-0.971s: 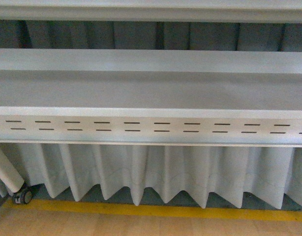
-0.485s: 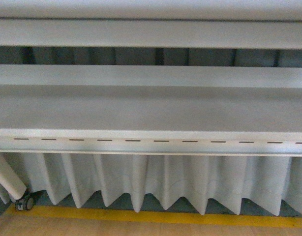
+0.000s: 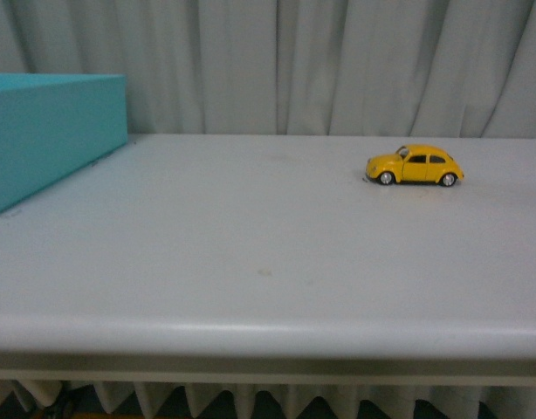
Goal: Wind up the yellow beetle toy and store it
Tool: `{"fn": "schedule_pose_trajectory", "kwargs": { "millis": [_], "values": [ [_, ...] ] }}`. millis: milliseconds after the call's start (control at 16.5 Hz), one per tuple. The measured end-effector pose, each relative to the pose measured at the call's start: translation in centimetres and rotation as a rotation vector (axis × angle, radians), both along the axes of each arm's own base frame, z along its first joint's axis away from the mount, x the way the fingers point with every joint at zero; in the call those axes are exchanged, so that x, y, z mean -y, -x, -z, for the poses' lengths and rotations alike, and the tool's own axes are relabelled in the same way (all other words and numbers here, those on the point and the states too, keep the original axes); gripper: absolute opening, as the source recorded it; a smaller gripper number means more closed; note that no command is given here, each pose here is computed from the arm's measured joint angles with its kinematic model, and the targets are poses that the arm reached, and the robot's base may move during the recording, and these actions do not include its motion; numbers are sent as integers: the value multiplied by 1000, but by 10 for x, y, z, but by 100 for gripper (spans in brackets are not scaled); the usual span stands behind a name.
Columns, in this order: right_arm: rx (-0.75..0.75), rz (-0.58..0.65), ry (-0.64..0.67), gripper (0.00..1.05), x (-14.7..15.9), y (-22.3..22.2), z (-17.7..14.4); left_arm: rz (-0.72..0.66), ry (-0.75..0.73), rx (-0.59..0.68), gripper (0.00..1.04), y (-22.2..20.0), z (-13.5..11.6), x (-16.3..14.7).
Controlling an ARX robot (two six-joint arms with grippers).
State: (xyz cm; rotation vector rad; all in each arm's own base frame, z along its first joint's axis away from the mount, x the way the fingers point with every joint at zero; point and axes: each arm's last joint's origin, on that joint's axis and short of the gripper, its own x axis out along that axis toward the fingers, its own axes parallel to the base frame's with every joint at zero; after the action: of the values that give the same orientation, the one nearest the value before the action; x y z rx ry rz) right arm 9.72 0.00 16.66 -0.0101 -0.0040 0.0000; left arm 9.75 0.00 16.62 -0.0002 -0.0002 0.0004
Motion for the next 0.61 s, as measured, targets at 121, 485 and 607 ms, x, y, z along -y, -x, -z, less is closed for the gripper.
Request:
{"fn": "schedule_pose_trajectory", "kwargs": {
  "millis": [121,485,607],
  "values": [
    [0,1,-1,98,0,0,0,0,-1,0,98,0,0,0],
    [0,0,-3,98,0,0,0,2,-1,-1,98,0,0,0],
    [-1,0,-3,98,0,0,0,0,0,0,98,0,0,0]
  ]
}}
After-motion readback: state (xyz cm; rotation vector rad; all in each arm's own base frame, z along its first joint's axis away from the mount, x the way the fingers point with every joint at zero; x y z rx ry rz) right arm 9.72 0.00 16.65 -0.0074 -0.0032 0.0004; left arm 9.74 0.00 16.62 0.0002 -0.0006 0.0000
